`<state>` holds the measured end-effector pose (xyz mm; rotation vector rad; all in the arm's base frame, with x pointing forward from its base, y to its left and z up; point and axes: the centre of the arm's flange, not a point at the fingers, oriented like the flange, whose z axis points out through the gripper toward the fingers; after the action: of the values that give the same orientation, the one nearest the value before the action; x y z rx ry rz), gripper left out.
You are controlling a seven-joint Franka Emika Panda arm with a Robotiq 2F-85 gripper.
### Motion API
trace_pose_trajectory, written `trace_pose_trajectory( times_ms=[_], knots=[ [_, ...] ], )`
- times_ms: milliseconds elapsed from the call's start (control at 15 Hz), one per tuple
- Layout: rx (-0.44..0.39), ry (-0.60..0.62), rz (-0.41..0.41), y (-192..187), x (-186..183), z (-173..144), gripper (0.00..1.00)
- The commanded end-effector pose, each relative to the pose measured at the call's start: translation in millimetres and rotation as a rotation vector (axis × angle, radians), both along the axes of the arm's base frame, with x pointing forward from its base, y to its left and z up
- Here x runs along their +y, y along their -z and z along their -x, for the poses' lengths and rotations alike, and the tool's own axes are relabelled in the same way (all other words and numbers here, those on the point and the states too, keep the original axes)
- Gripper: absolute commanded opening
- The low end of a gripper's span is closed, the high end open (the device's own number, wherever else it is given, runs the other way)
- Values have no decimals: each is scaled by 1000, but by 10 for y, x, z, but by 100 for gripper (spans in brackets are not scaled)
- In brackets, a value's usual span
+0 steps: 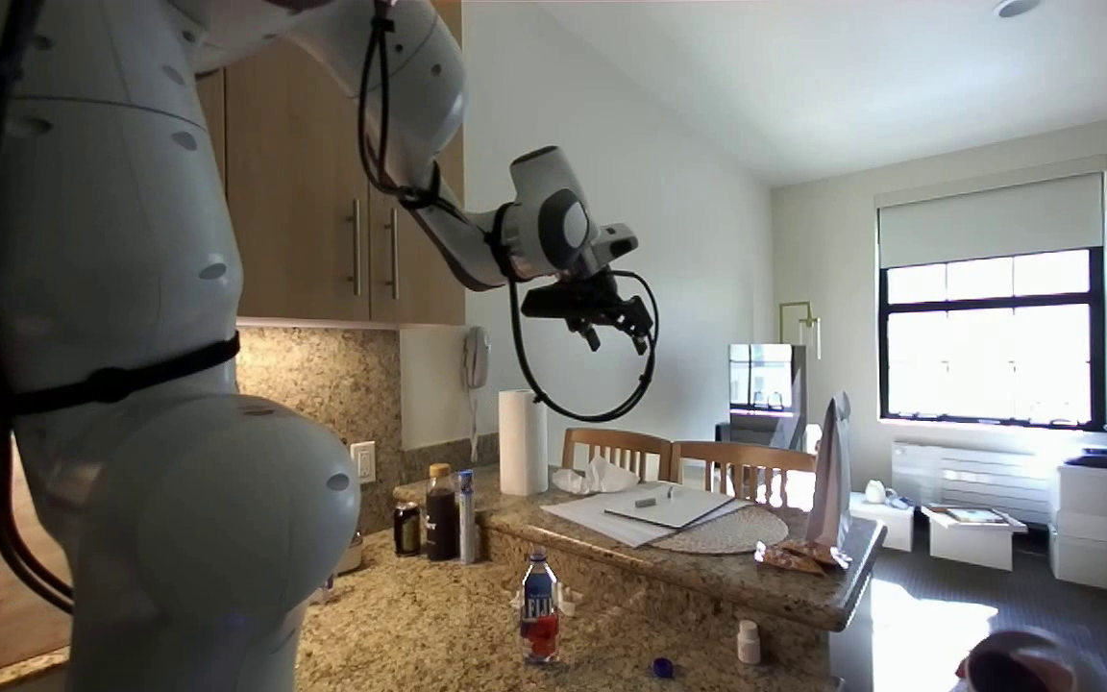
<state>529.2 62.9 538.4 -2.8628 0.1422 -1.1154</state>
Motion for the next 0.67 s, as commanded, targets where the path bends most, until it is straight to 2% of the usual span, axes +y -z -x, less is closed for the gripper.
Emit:
trace_pose_trajectory(
  times_ms=[0,600],
  knots=[
    [-6,7,0,-16,-102,-113,100],
    [1,-11,0,11,21,-80,100]
  ],
)
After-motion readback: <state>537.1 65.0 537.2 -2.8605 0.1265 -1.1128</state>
